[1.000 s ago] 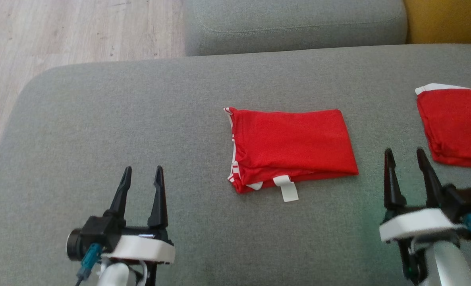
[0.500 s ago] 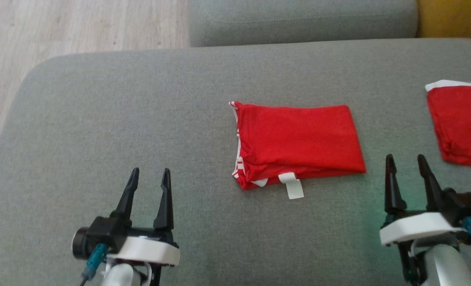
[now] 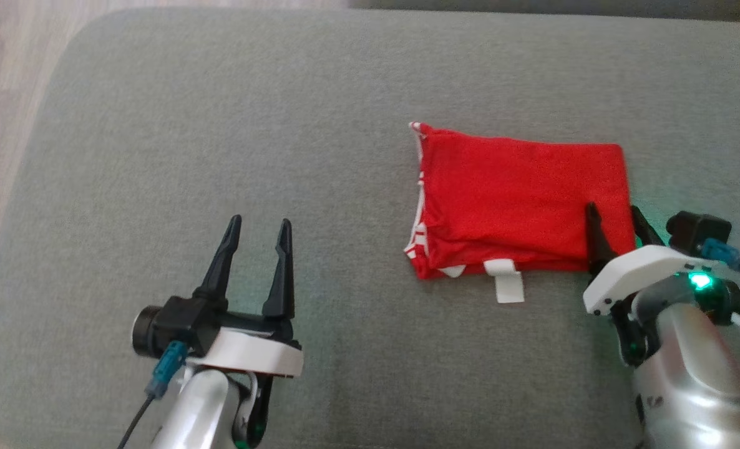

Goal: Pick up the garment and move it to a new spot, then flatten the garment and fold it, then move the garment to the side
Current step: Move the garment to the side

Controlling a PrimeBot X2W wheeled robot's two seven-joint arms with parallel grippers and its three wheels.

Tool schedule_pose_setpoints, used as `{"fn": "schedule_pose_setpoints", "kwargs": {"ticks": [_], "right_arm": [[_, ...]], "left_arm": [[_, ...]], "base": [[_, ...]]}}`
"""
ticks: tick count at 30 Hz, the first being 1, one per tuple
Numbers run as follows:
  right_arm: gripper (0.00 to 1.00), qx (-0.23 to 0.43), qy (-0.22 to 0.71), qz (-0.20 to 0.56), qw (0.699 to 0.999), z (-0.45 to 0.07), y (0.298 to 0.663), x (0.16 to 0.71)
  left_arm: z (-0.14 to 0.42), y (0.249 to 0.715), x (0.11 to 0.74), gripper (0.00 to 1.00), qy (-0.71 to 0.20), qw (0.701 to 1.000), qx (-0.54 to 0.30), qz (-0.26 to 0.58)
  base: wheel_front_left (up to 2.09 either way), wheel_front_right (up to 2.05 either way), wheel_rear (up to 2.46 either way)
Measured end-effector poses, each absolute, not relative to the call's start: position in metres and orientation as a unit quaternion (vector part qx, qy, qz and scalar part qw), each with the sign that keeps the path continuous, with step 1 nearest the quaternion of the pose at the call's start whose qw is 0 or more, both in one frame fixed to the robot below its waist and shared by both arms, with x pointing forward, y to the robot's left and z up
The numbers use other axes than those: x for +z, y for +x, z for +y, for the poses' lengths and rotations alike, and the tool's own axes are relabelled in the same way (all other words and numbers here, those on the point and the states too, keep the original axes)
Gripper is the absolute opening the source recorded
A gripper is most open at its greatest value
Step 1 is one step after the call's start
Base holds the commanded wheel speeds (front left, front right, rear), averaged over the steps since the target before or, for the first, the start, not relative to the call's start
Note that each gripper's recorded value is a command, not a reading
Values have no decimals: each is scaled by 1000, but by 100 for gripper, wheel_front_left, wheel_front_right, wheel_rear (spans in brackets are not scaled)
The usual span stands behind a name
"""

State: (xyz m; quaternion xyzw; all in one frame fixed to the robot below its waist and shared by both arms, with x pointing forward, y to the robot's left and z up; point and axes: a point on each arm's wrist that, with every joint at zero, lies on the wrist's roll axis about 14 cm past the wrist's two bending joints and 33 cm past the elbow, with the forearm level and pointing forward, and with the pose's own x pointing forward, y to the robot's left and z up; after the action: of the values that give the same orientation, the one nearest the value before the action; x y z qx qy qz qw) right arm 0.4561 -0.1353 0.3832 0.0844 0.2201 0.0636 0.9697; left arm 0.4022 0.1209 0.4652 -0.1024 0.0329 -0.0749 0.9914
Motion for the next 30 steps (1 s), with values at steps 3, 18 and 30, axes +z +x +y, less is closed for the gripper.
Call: {"fn": "schedule_pose_setpoints", "kwargs": {"ticks": [3, 18, 30], "right_arm": [[100, 61, 86, 251, 962, -132, 463, 367], [0, 96, 49, 249, 963, -118, 469, 370], [0, 129, -90, 169, 973, -143, 459, 419]], "left_arm": [[126, 403, 461, 100, -100, 992, -67, 39], [127, 405, 469, 100, -101, 993, -63, 28], [83, 407, 488, 100, -97, 987, -131, 5]], "base": [[0, 0, 0], [0, 0, 0], [0, 0, 0]]}}
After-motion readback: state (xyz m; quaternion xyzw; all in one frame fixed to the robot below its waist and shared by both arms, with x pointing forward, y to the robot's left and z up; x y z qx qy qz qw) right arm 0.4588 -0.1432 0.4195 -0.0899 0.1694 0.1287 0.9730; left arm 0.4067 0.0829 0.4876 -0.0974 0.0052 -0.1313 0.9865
